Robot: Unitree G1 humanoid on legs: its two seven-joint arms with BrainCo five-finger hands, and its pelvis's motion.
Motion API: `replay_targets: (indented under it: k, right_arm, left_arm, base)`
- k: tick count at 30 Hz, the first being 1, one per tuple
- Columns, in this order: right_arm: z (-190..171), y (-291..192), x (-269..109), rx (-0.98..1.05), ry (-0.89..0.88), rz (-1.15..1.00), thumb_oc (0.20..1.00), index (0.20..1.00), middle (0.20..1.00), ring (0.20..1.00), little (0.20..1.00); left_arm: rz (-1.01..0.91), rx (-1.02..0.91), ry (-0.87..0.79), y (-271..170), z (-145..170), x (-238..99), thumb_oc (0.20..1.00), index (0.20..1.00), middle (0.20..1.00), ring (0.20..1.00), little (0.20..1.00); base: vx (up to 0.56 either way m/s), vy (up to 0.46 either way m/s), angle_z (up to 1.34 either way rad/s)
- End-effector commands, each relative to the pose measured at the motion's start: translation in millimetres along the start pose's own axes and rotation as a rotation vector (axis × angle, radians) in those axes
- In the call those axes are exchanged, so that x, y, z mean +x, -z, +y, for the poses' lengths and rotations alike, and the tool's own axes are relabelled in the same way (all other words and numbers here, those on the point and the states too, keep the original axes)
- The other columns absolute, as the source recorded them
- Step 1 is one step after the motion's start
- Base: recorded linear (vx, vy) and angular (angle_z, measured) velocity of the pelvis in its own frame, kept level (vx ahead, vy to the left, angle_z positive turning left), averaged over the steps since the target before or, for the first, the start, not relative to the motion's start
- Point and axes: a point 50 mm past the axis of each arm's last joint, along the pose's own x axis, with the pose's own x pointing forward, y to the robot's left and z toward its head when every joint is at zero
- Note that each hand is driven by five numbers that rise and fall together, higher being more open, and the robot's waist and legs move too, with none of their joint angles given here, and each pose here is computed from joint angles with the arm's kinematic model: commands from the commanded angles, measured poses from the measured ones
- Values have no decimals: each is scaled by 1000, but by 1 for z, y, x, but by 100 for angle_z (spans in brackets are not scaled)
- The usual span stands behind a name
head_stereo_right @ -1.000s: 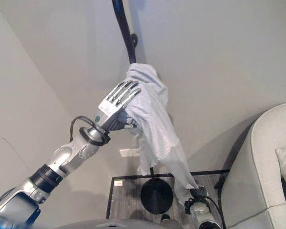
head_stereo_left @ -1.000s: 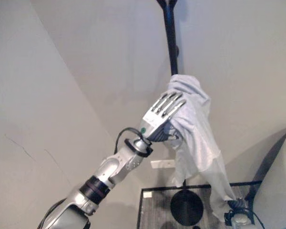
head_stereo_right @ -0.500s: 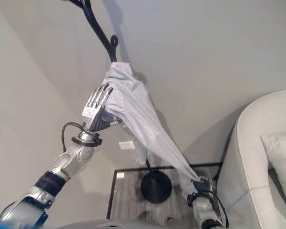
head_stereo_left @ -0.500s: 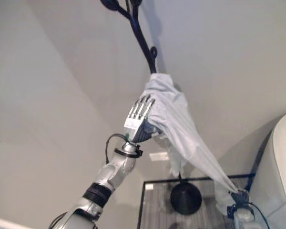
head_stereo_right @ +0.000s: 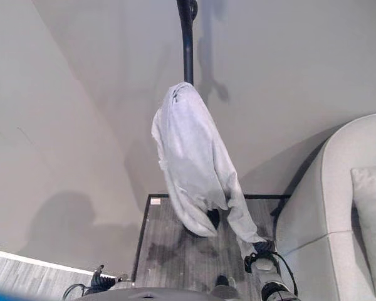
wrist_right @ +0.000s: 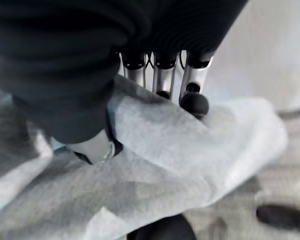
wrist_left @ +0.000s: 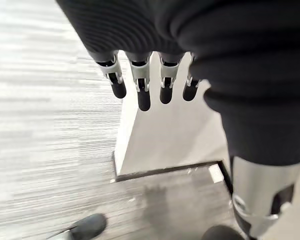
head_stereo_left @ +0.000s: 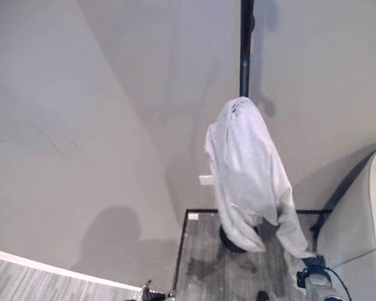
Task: Hang the clothes on the sofa on the clothes rack.
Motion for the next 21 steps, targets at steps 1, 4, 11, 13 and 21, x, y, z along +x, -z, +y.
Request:
replay_targets:
  k: [1, 4, 11, 13, 21]
  right_arm:
    - [3, -3, 2, 3, -4, 10, 200, 200, 200, 200, 200]
    - [4, -3, 2, -9, -13, 10, 200, 200, 200, 200, 200]
    - [6, 1, 1, -79, -37, 13, 1000, 1000, 1000, 1000, 1000]
    - [10, 2, 0, -78, -57, 12, 1000, 1000, 1000, 1000, 1000]
    - [6, 14, -2, 56, -30, 95, 1000, 1000, 1000, 1000, 1000]
  left_arm:
    - [-27, -33, -26, -11, 17, 10, 1000, 1000, 1000, 1000, 1000]
    - [-30, -18, -22, -12, 17, 10, 1000, 1000, 1000, 1000, 1000]
    - [-33, -9, -20, -13, 19, 11, 1000, 1000, 1000, 1000, 1000]
    - [-21, -29, -18, -10, 19, 11, 1000, 1000, 1000, 1000, 1000]
    - [73, -179, -11, 2, 19, 10, 1000, 1000, 1000, 1000, 1000]
  base:
    - [19, 8, -10]
    - [13, 7, -8]
    - [1, 2, -1]
    - [0, 0, 0]
    - [-5, 14, -5]
